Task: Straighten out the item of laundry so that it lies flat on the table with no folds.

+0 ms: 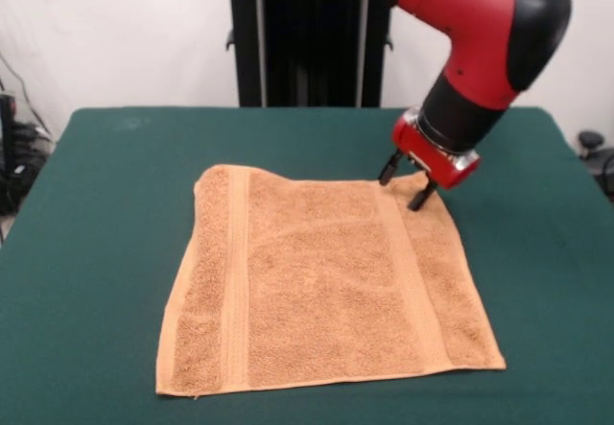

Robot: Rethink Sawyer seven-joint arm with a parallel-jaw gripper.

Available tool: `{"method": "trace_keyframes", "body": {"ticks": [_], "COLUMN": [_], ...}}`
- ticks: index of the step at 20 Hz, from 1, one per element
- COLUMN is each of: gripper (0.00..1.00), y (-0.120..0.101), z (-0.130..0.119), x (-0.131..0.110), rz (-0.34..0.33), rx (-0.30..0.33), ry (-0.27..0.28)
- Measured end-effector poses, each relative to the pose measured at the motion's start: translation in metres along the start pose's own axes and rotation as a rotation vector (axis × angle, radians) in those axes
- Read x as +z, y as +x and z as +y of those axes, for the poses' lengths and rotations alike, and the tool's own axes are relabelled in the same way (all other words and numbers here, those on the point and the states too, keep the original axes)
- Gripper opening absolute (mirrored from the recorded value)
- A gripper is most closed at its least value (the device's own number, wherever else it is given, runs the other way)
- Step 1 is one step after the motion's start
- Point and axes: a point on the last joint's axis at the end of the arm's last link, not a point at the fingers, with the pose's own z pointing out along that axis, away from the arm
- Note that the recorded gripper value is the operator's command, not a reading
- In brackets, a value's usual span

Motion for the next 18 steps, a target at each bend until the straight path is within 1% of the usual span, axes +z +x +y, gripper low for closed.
{"method": "trace_keyframes", "body": {"ticks": [2, 4, 5, 7, 10, 14, 16, 17, 18], "gripper": [1.00, 1.00, 1.00, 1.00, 1.00, 1.00, 1.00, 1.00, 1.00], "y": [0.003, 0.004, 0.005, 0.012, 0.018, 0.024, 0.026, 0.029, 0.030], "z": [0.006, 0.008, 0.013, 0.026, 0.039, 0.052, 0.058, 0.063, 0.065], "x": [-0.002, -0.002, -0.003, -0.004, -0.004, -0.002, -0.001, 0.001, 0.001], "rz": [-0.015, -0.021, -0.033, -0.071, -0.115, -0.156, -0.170, -0.183, -0.188], "rx": [0.015, 0.011, -0.003, -0.056, -0.111, -0.147, -0.150, -0.150, -0.148], "ry": [0.045, 0.064, 0.099, 0.193, 0.291, 0.385, 0.431, 0.472, 0.487]}}
